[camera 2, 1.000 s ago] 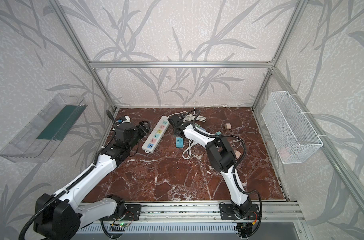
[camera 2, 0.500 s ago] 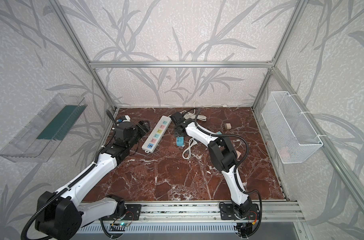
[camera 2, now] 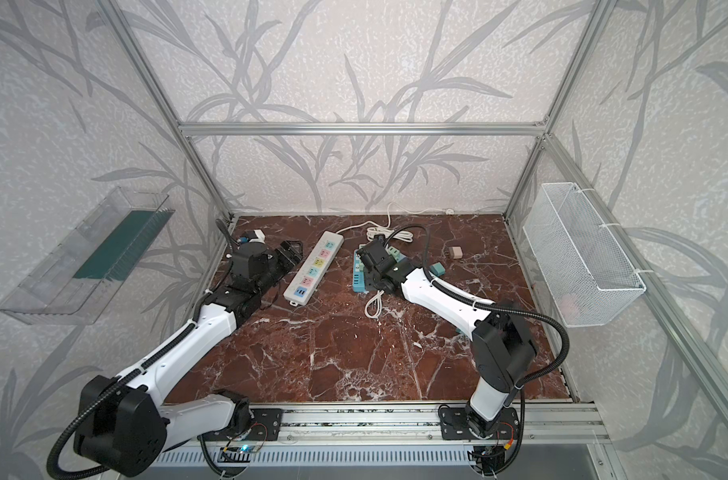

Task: Insert the plug
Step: 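Lower the green adapter into the teal strip socket and open the right gripper, then lift the right gripper away while the left gripper reaches the white power strip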

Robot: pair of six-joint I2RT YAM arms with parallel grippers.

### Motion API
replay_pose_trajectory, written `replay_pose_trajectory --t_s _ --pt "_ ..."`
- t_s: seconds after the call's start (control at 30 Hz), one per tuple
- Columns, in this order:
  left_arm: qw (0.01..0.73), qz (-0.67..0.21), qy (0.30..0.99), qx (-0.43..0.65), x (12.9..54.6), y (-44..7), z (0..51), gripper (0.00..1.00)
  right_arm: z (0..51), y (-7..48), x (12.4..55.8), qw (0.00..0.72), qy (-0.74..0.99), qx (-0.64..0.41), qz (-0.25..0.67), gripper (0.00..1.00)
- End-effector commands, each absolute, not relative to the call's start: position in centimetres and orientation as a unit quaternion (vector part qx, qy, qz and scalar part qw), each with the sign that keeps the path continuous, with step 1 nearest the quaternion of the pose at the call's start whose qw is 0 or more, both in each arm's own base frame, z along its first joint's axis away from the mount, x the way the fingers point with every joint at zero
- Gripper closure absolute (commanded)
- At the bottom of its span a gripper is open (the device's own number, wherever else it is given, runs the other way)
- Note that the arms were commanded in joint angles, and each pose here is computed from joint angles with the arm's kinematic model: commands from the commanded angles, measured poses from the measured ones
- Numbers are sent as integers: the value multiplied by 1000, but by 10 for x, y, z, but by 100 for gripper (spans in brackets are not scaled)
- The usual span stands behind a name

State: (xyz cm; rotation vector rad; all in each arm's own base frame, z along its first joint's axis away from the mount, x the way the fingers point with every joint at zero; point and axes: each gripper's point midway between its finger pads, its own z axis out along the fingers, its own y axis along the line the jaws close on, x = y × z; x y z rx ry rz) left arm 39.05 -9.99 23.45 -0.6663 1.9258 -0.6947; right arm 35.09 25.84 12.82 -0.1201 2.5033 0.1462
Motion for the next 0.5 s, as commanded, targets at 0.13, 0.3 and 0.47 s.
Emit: replay_pose_trajectory --t_s 0.13,0.3,0.47 --pt "466 -286 789 -282 395 -98 225 20 76 255 360 298 953 43 34 40" --pt "467 -284 788 -283 395 -97 225 20 41 258 370 266 961 64 39 41" --pt "467 -281 788 -285 395 -95 223 20 28 254 377 259 963 71 37 55"
